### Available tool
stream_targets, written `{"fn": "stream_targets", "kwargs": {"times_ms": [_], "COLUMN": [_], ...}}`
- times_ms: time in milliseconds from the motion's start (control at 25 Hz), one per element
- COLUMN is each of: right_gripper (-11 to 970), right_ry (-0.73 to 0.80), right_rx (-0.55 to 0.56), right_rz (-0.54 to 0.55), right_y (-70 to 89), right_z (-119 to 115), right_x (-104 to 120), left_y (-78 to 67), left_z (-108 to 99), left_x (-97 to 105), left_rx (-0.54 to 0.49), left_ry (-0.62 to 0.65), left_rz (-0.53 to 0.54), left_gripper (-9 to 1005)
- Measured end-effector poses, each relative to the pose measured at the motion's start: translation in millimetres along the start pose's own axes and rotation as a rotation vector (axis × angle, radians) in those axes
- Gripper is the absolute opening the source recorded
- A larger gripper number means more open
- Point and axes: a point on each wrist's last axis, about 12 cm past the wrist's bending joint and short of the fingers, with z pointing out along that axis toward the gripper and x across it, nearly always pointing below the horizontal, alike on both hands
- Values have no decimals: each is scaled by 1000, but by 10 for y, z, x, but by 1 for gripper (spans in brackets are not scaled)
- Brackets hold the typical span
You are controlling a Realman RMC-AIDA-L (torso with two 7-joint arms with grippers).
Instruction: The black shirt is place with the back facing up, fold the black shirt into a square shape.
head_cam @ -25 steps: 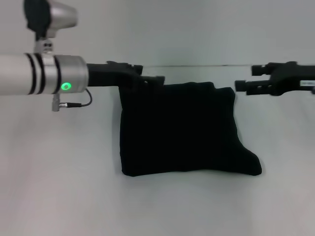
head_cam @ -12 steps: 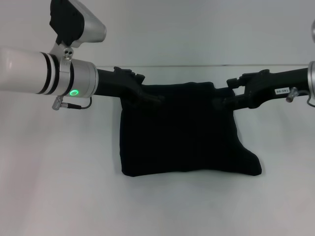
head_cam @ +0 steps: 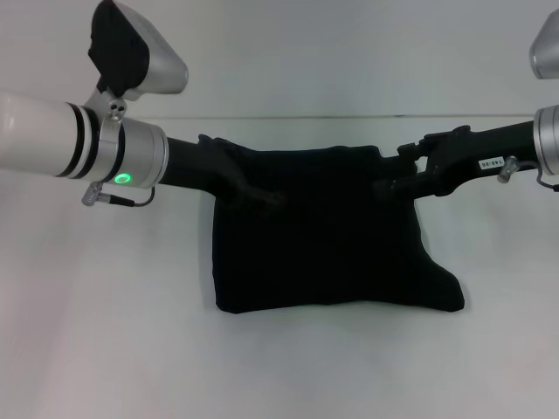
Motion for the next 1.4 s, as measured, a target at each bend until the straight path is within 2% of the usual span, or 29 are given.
{"fn": "stream_targets", "kwargs": {"times_ms": [160,440,760,1400], "right_gripper": [894,894,894,894], "right_ry": [1,1,-1,-4], "right_rx": [3,8,14,19], "right_rz": [-9,-18,-16,-12], "right_y": [-1,-5,-7,-3], "right_z": [5,10,16,36], "right_x": [-1,-1,4,2], "left_y": [-53,-81,-77,-36], "left_z": [9,19,8,-156], "left_x": [21,24,20,106], "left_rx": [41,54,50,7], "left_ry": [25,38,33,18], "left_rz": [24,37,36,14], "left_gripper": [905,905,905,904]}}
